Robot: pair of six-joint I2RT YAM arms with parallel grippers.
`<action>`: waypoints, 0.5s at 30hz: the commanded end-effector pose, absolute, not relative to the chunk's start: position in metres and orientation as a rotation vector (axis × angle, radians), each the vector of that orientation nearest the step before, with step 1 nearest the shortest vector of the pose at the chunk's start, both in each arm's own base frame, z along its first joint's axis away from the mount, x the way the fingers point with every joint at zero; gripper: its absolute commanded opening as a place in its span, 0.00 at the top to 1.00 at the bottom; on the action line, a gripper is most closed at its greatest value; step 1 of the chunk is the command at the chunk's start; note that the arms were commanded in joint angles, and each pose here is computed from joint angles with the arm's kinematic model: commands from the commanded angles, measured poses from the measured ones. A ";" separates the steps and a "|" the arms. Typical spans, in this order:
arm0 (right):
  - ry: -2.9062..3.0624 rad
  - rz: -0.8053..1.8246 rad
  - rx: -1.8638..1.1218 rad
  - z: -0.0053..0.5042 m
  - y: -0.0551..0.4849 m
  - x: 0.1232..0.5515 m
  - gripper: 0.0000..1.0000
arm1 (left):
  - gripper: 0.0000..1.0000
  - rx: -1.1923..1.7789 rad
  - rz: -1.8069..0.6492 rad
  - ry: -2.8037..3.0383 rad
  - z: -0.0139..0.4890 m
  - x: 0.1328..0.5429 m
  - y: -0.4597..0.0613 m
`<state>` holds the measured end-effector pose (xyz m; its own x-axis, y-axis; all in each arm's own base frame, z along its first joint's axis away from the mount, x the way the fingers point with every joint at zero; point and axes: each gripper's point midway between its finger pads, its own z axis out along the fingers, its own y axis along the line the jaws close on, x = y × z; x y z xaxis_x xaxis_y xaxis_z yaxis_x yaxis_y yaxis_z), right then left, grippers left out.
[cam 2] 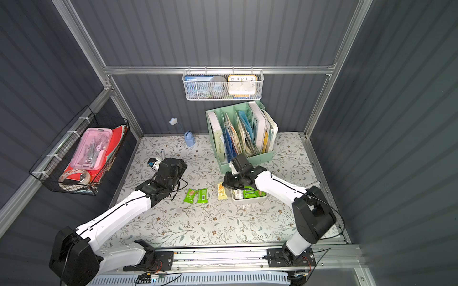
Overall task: Take the cookies out of the storage box
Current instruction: Place the cookie at the center of the board.
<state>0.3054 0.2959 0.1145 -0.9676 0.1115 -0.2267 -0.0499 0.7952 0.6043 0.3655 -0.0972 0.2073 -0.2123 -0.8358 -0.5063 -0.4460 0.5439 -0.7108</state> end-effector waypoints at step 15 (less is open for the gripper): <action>2.876 0.785 0.109 0.047 0.326 0.332 1.00 | 0.33 -1.060 -0.431 1.919 0.181 0.362 -0.088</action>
<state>0.3328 0.3235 0.0535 -0.9818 0.1145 -0.1515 0.0168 0.8470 0.5313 0.3641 -0.0891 0.1938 -0.2159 -0.8291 -0.5157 -0.4820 0.5499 -0.6822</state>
